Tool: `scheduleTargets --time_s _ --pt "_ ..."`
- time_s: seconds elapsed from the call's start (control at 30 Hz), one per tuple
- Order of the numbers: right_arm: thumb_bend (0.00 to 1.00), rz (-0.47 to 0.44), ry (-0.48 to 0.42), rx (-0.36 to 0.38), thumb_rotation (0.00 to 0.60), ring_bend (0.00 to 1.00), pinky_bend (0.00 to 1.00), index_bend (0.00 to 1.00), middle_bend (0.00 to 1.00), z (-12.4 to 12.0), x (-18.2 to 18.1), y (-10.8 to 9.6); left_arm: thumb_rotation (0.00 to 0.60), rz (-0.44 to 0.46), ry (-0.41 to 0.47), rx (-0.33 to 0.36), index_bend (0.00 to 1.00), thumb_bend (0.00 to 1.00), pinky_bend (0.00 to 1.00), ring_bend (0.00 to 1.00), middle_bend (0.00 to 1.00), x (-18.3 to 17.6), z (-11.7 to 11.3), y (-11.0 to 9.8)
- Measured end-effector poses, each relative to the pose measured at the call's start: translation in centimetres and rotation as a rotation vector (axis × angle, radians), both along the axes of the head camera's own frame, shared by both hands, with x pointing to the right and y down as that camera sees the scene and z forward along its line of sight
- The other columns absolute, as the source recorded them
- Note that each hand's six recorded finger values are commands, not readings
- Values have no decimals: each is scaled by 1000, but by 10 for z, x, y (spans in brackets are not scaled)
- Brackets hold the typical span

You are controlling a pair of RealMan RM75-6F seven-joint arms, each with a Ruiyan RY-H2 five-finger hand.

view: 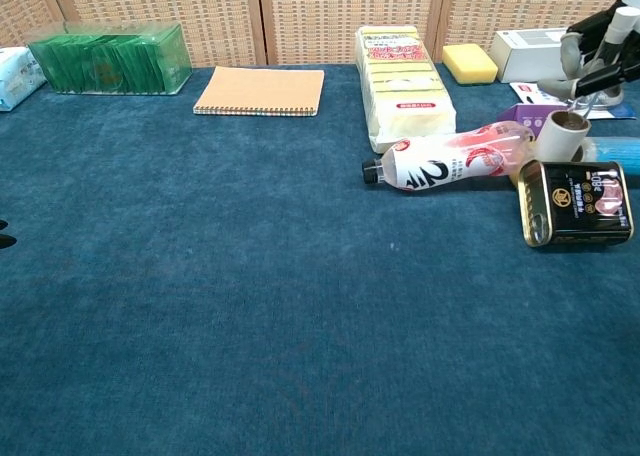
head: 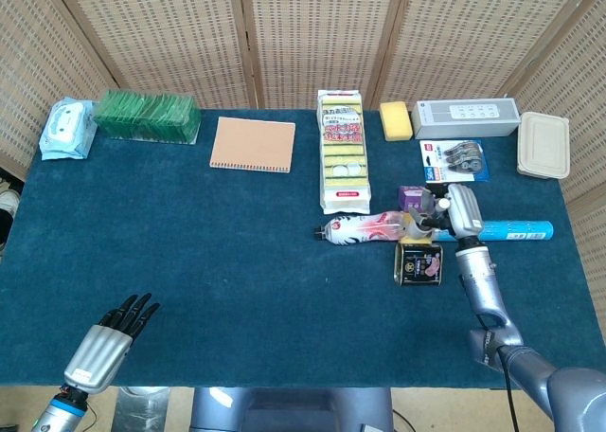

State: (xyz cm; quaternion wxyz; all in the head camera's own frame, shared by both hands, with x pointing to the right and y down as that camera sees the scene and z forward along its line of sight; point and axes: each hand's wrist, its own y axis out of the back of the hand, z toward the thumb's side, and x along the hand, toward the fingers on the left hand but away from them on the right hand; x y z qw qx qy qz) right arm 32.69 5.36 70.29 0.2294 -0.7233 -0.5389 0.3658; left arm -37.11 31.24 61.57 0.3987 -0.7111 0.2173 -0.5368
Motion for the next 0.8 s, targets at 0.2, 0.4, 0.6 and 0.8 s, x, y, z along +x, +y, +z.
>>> scheduleTargets --time_s 0.2,0.4,0.6,0.8 --pt "310 1 5 -9 600 729 673 615 703 1 3 1 600 2 3 -2 41 208 256 45 32 1 0 0" --pt "309 -8 8 -19 600 612 592 506 573 0 5 0 600 2 6 1 41 208 257 45 32 2 0 -1" --pt "307 -21 12 -32 600 559 543 470 528 -1 4 3 600 6 9 0 41 208 257 45 32 2 0 -1" --pt "299 -23 17 -26 600 512 490 440 498 -4 6 4 600 7 9 1 41 208 257 45 32 2 -1 -1"
